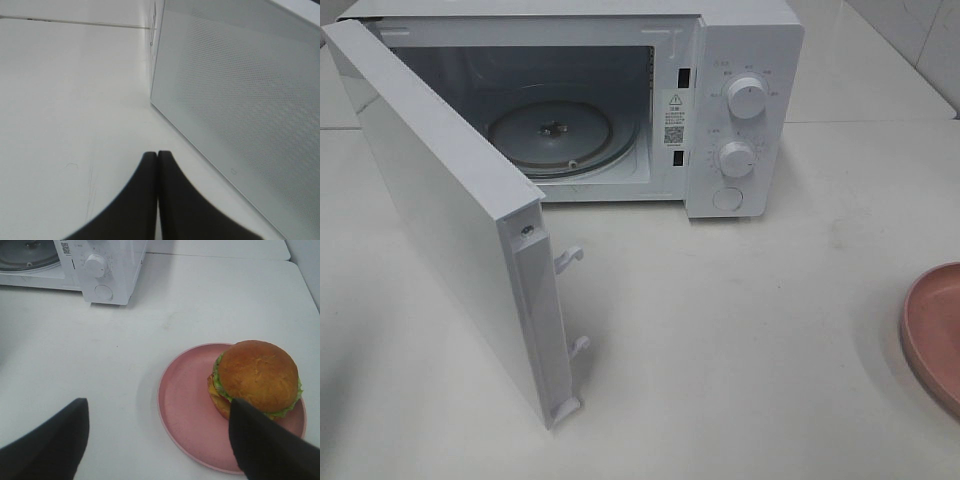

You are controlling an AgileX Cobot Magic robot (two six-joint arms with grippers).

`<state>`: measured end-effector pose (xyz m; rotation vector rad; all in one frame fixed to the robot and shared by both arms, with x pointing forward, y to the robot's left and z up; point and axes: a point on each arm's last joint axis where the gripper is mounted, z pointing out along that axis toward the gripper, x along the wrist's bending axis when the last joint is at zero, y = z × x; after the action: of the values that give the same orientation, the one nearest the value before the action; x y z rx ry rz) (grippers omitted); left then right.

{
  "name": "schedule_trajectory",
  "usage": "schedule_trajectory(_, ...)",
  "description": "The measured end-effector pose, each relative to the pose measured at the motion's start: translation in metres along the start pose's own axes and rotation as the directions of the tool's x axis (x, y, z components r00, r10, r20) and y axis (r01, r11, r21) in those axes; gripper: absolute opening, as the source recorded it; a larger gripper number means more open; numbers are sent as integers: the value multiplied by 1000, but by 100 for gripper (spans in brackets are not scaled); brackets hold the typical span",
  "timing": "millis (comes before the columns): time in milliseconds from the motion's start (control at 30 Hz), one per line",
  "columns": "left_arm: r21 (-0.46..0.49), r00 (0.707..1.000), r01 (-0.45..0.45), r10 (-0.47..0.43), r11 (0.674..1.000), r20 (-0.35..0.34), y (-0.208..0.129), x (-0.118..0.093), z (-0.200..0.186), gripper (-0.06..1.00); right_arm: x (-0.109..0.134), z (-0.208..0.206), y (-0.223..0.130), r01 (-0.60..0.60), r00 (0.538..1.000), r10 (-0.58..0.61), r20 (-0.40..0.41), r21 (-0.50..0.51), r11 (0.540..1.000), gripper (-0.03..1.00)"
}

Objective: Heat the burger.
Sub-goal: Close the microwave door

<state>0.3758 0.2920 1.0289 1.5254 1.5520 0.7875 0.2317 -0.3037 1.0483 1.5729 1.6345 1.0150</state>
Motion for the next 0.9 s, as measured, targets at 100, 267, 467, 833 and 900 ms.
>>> schedule_trajectory(100,0,1000,-1,1,1000,-23,-4,4,17,0,0,0,0,0,1000,0,0,0,1000,75)
schedule_trajectory(267,-30,999,-24,23,999,-43,-5,3,37,0,0,0,0,0,1000,0,0,0,1000,75)
schedule_trajectory(467,-84,998,-58,55,995,-39,-5,-7,59,0,0,0,0,0,1000,0,0,0,1000,75)
schedule_trajectory(833,-150,999,-33,32,988,-13,-11,-23,94,0,0,0,0,0,1000,0,0,0,1000,75)
schedule_trajectory(900,-160,997,-57,66,986,49,-17,-31,107,0,0,0,0,0,1000,0,0,0,1000,75)
